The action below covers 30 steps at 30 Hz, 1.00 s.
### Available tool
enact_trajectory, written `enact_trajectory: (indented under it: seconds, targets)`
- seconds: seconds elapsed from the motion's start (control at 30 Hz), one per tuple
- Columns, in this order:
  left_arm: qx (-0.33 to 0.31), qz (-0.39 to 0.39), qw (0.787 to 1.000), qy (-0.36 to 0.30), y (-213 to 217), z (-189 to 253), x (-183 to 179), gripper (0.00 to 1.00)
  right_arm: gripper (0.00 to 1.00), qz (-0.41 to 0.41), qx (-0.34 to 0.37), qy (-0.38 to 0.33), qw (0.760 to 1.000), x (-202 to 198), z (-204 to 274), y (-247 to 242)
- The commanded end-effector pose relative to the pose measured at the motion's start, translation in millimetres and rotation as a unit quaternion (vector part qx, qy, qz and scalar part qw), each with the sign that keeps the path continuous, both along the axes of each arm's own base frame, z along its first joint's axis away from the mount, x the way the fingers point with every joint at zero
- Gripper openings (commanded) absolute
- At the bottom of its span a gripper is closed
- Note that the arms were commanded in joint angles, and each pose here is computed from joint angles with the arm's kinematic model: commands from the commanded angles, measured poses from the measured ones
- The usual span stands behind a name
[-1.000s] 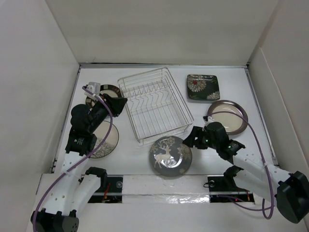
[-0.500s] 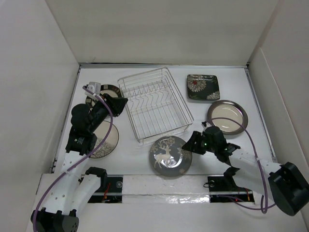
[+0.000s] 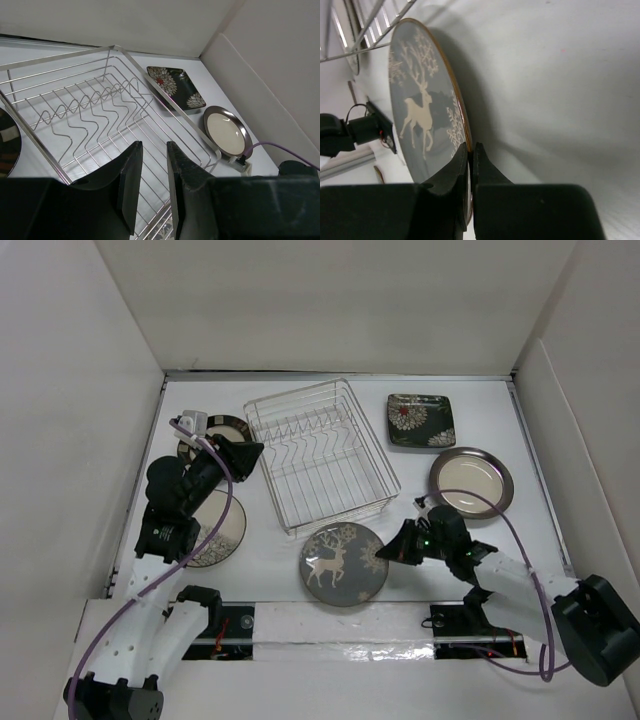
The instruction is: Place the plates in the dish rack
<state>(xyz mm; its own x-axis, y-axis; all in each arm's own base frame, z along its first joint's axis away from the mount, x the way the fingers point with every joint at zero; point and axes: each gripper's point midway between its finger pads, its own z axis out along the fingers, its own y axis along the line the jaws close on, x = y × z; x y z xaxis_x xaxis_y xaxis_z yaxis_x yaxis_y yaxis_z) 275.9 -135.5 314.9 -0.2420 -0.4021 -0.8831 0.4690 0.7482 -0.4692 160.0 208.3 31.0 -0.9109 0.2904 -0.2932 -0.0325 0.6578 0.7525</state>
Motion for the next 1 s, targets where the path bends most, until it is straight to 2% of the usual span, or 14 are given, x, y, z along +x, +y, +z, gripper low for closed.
enact_trajectory:
  seconds: [0.0, 0.1, 0.33, 0.5, 0.7, 0.73, 0.8, 0.93, 0.97]
  targets:
    - [-0.003, 0.006, 0.999, -0.035, 3, 22, -2, 0.23, 0.0, 0.006, -0.062, 0.042, 0.997, -23, -24, -16]
    - [-0.003, 0.003, 0.999, -0.037, 2, 22, -4, 0.23, 0.0, 0.019, -0.06, 0.025, 0.998, -29, -5, -13]
    - [-0.006, 0.006, 0.999, -0.04, 3, 24, -5, 0.23, 0.0, 0.13, -0.027, -0.06, 0.989, -55, 74, 7]
    - [-0.004, 0.008, 0.999, -0.037, 4, 23, -3, 0.23, 0.0, 0.203, 0.058, -0.156, 0.965, -73, 162, 37]
    - [-0.003, 0.016, 0.999, -0.037, 6, 24, -2, 0.23, 0.0, 0.228, 0.137, -0.277, 0.923, -69, 255, 59]
    - [-0.003, 0.019, 0.999, -0.04, 8, 25, -4, 0.23, 0.0, 0.224, 0.149, -0.308, 0.913, -67, 278, 60]
    - [-0.001, 0.026, 0.999, -0.044, 10, 28, -5, 0.23, 0.0, 0.177, 0.139, -0.348, 0.91, -47, 297, 55]
    - [0.001, 0.028, 0.999, -0.041, 11, 27, -3, 0.23, 0.0, 0.045, 0.086, -0.419, 0.903, 20, 335, 31]
    - [0.001, 0.028, 0.999, -0.042, 11, 28, -5, 0.23, 0.0, -0.02, 0.061, -0.439, 0.896, 47, 349, 13]
